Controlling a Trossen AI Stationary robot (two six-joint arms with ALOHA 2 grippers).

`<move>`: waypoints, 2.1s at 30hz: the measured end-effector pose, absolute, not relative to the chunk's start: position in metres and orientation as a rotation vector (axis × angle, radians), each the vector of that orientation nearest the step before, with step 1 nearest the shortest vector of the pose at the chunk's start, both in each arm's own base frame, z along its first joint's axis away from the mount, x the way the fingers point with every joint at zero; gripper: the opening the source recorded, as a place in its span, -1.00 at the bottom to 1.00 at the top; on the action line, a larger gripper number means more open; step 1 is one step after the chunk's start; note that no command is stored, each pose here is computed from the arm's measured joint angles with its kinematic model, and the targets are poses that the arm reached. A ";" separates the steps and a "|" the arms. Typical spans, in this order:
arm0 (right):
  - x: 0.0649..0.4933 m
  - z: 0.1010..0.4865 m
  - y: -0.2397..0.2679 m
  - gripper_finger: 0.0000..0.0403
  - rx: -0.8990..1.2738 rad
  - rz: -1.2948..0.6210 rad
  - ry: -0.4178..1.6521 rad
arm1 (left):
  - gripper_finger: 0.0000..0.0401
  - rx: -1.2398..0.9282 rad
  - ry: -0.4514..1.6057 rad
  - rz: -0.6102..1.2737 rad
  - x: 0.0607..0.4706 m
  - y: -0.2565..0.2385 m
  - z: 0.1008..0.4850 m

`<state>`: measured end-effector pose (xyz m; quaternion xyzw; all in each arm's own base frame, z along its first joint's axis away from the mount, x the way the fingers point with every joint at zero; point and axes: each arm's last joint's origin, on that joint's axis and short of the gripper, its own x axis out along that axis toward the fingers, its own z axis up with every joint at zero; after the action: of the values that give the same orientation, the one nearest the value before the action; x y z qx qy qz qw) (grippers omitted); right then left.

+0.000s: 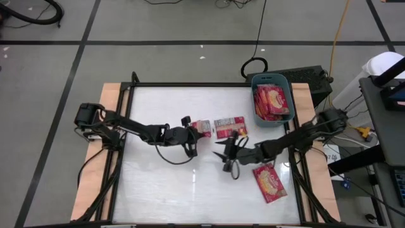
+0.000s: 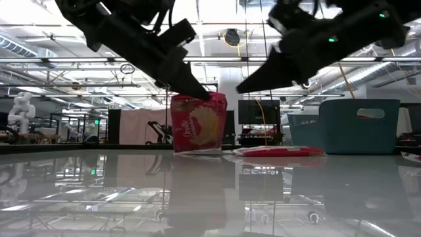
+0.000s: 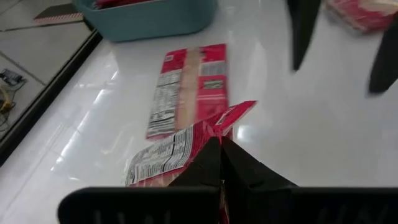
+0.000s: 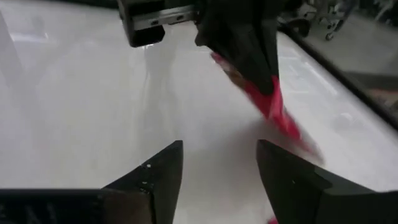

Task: Sort popcorn bags into baskets
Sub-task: Put the red popcorn bag into the blue bin

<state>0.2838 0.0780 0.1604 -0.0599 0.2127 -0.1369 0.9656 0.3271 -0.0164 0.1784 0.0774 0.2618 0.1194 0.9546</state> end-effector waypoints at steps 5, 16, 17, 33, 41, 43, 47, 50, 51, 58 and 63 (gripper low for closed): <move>0.304 0.159 0.082 0.10 -0.277 -0.354 0.462 | -1.00 0.144 0.519 0.218 0.325 -0.027 0.182; 0.309 0.146 0.075 0.15 -0.379 -0.312 0.524 | -1.00 0.153 0.481 0.137 0.324 -0.054 0.184; 0.311 0.145 0.072 0.15 -0.380 -0.301 0.519 | -1.00 0.156 0.475 0.131 0.324 -0.056 0.185; 0.321 0.139 0.061 -0.82 -0.388 -0.234 0.488 | -0.81 0.163 0.409 0.117 0.322 -0.064 0.195; 0.313 0.159 0.059 -0.77 -0.393 -0.235 0.490 | -0.35 0.210 0.375 0.341 0.292 -0.063 0.237; 0.310 0.164 0.058 -0.76 -0.369 -0.241 0.501 | -0.31 0.227 0.409 0.372 0.284 -0.061 0.240; 0.303 0.171 0.059 -0.85 -0.291 -0.255 0.508 | -0.29 0.156 0.400 0.381 0.277 -0.062 0.246; 0.299 0.178 0.063 -0.91 -0.277 -0.244 0.495 | -0.29 0.112 0.391 0.367 0.275 -0.068 0.242; 0.298 0.182 0.065 -0.91 -0.265 -0.241 0.478 | -0.29 0.101 0.384 0.359 0.274 -0.071 0.240; 0.280 0.219 0.071 -0.83 -0.247 -0.262 0.363 | -0.29 0.041 0.292 0.354 0.261 -0.079 0.213; 0.271 0.231 0.070 -0.90 -0.219 -0.254 0.286 | -0.29 -0.026 0.235 0.415 0.245 -0.068 0.185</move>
<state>0.2713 0.0701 0.2310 -0.1084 0.1417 -0.1259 0.9759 0.2446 -0.0681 0.1852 -0.0129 0.1162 0.2057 0.9716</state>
